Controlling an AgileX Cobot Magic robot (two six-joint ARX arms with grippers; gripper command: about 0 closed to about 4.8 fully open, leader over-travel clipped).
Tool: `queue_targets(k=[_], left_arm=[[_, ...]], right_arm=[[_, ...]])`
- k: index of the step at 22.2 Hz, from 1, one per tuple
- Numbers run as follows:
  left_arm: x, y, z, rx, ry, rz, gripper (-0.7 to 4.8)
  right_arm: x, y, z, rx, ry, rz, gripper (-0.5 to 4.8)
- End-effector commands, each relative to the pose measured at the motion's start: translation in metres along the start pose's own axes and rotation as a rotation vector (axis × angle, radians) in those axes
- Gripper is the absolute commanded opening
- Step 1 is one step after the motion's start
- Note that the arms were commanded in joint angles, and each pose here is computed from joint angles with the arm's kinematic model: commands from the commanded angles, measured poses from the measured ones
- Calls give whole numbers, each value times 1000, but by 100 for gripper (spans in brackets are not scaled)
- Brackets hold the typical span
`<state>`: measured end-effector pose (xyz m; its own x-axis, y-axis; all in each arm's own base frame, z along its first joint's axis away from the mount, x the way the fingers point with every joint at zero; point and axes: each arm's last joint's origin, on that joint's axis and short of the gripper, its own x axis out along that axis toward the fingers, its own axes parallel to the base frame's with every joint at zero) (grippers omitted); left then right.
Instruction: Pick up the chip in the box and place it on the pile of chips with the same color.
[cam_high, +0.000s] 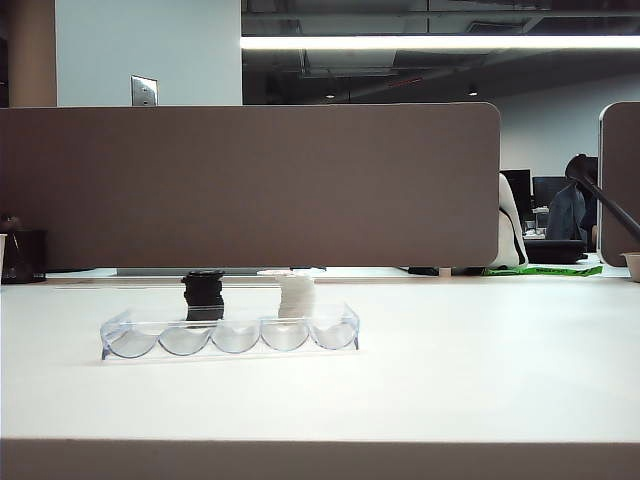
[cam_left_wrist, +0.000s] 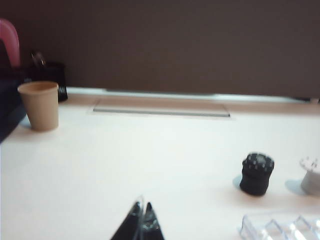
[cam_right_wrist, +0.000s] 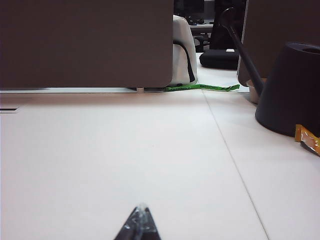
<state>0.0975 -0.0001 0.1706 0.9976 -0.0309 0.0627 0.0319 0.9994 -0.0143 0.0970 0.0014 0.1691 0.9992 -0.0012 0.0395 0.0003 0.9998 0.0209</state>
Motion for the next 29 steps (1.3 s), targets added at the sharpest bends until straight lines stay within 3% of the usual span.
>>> queue_targets(k=[1, 29], left_arm=[[0, 0, -1, -2, 22, -3, -3], [0, 0, -2, -3, 29, -3, -3]], right_arm=[[0, 0, 0, 3, -9, 2, -6], [0, 0, 0, 3, -9, 1, -6]])
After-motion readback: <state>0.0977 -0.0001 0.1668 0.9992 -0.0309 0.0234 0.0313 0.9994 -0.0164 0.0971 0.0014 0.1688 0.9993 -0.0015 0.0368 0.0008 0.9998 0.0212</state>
